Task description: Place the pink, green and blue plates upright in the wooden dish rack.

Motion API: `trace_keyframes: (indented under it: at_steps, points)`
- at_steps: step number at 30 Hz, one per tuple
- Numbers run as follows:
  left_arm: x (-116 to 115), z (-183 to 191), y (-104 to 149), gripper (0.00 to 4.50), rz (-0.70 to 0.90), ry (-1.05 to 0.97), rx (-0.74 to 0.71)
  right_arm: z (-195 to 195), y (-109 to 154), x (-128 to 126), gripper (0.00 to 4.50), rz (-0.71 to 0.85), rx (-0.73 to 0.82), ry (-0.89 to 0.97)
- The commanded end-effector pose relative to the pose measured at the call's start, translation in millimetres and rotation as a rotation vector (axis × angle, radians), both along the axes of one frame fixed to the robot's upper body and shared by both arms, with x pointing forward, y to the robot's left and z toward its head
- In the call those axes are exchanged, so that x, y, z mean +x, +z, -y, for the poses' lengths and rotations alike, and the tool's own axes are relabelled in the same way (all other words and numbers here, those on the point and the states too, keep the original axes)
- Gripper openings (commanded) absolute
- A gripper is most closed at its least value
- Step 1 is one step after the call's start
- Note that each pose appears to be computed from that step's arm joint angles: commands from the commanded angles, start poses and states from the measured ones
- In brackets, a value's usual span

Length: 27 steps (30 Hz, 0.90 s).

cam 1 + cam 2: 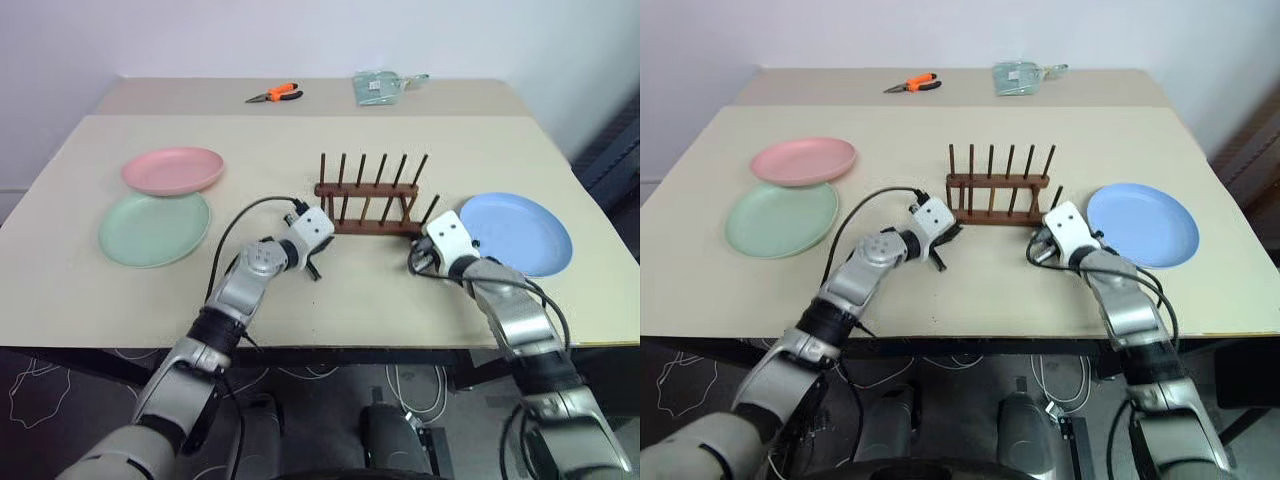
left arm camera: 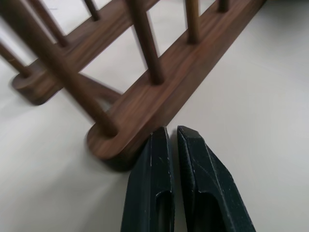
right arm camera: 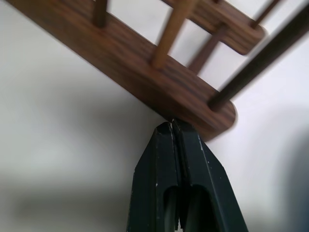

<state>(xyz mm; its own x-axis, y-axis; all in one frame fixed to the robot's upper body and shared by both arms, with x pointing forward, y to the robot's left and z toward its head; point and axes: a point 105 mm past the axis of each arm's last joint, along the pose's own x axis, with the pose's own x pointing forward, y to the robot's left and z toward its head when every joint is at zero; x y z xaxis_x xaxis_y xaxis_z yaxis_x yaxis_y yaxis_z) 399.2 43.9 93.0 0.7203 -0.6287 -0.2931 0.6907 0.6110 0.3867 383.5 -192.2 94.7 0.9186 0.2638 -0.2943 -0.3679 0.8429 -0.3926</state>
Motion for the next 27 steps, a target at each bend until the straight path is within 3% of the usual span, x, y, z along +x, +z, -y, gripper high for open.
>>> trace_keyframes:
  at_steps: [1,8,9,12,15,18,20,23,27]
  points:
    - [12,-13,-10,0.29,-0.019,0.064,0.026,-8,13,14,0.00,0.061,-0.012,0.022]
    - [18,-14,-8,0.29,-0.004,0.073,0.015,-18,22,16,0.00,0.063,0.036,0.096]
    - [16,-17,-8,0.24,-0.011,0.072,0.007,-19,23,11,0.24,0.053,0.050,0.124]
    - [5,-24,-2,0.23,-0.032,0.039,-0.036,-24,28,-3,1.27,0.051,0.060,0.187]
    - [-10,-33,32,1.10,0.024,0.014,-0.194,-33,37,-22,2.73,0.078,0.061,0.265]
    - [-10,-76,101,2.56,0.174,0.184,-0.472,-39,39,-37,4.21,0.096,0.056,0.292]
    - [-5,-108,123,2.56,0.210,0.330,-0.584,-40,36,-43,4.21,0.091,0.034,0.297]
    - [1,-182,150,2.56,0.341,0.727,-0.632,-40,28,-45,4.21,0.070,0.033,0.296]
    - [-14,-256,152,2.56,0.367,1.140,-0.699,-46,26,-46,4.21,0.022,0.099,0.329]
